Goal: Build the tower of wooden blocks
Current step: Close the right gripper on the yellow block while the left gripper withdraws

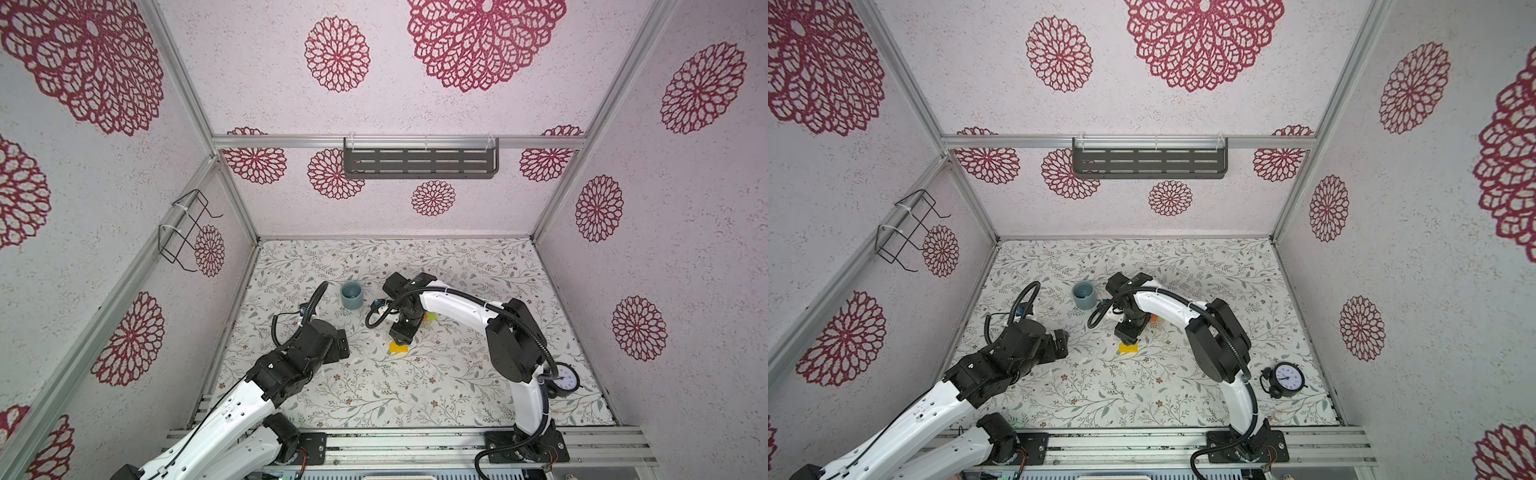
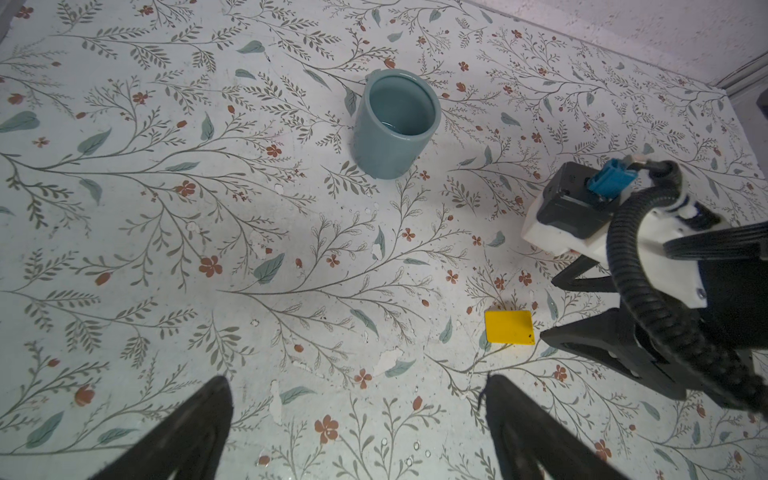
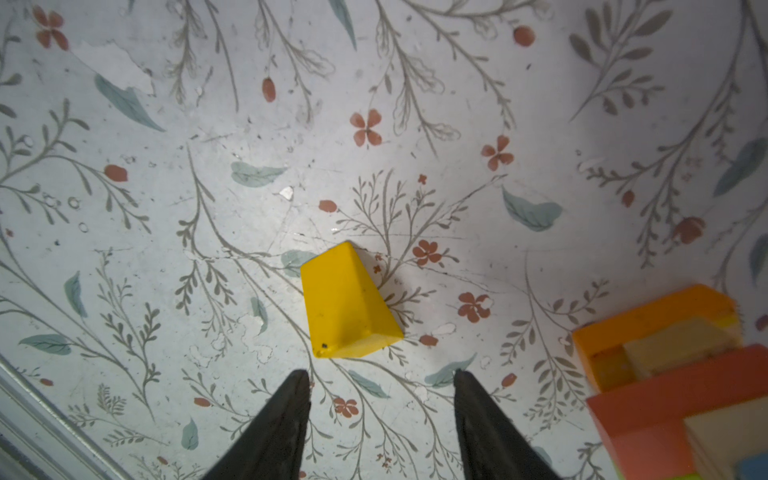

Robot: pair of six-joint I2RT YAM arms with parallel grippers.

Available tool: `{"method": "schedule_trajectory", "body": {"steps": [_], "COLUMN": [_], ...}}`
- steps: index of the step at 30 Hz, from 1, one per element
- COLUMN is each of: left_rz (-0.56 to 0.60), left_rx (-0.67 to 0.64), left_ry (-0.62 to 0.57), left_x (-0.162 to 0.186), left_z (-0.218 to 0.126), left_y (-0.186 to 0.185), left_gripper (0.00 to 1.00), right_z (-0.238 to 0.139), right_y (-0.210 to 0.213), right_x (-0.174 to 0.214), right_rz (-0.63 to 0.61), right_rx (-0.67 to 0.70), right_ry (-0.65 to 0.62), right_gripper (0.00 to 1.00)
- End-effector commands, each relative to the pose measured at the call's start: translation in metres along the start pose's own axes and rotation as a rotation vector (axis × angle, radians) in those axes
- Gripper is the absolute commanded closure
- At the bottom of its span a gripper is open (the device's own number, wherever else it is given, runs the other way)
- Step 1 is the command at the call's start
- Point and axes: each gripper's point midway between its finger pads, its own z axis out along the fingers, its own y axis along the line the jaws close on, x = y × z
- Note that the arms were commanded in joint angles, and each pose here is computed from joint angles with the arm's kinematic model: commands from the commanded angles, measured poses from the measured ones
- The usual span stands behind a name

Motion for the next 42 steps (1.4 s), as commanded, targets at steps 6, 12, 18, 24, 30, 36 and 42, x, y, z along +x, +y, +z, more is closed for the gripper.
{"method": "schedule_trajectory", "body": {"steps": [6, 12, 18, 24, 30, 36, 42], "left_rz": [-0.028, -0.025, -0.030, -0.029, -0.029, -0.028, -0.038], "left_rx": [0.001, -0.002, -0.007, -0.011, -0.014, -0.022, -0.017], "left_ry": [0.004, 0.017, 0.020, 0.023, 0.024, 0.029, 0.016], "left_x": [0.000, 0.001, 0.002, 0.003, 0.003, 0.004, 0.002], "left_z": [0.004, 0.009, 0.010, 0.011, 0.011, 0.012, 0.009], "left_y": [0.001, 0.000, 0.002, 0.002, 0.002, 0.004, 0.005], "left_gripper": [0.03, 0.03, 0.03, 0.03, 0.03, 0.03, 0.03], "right_z": [-0.002, 0.007, 0.016, 0.023, 0.022, 0.023, 0.023], "right_y": [0.009, 0.015, 0.013, 0.012, 0.013, 0.016, 0.017], "right_x": [0.004, 0.007, 0.009, 0.009, 0.006, 0.004, 0.002], "right_rz": [-0.044, -0.061, -0.070, -0.066, -0.067, -0.066, -0.066], "right_rx": [-0.001, 0.000, 0.015, 0.013, 0.012, -0.003, -0.008], "right_ry": [0.024, 0.048, 0.074, 0.090, 0.081, 0.081, 0.080], "right_gripper": [0.32, 0.27, 0.28, 0.35, 0.43, 0.49, 0.58]}}
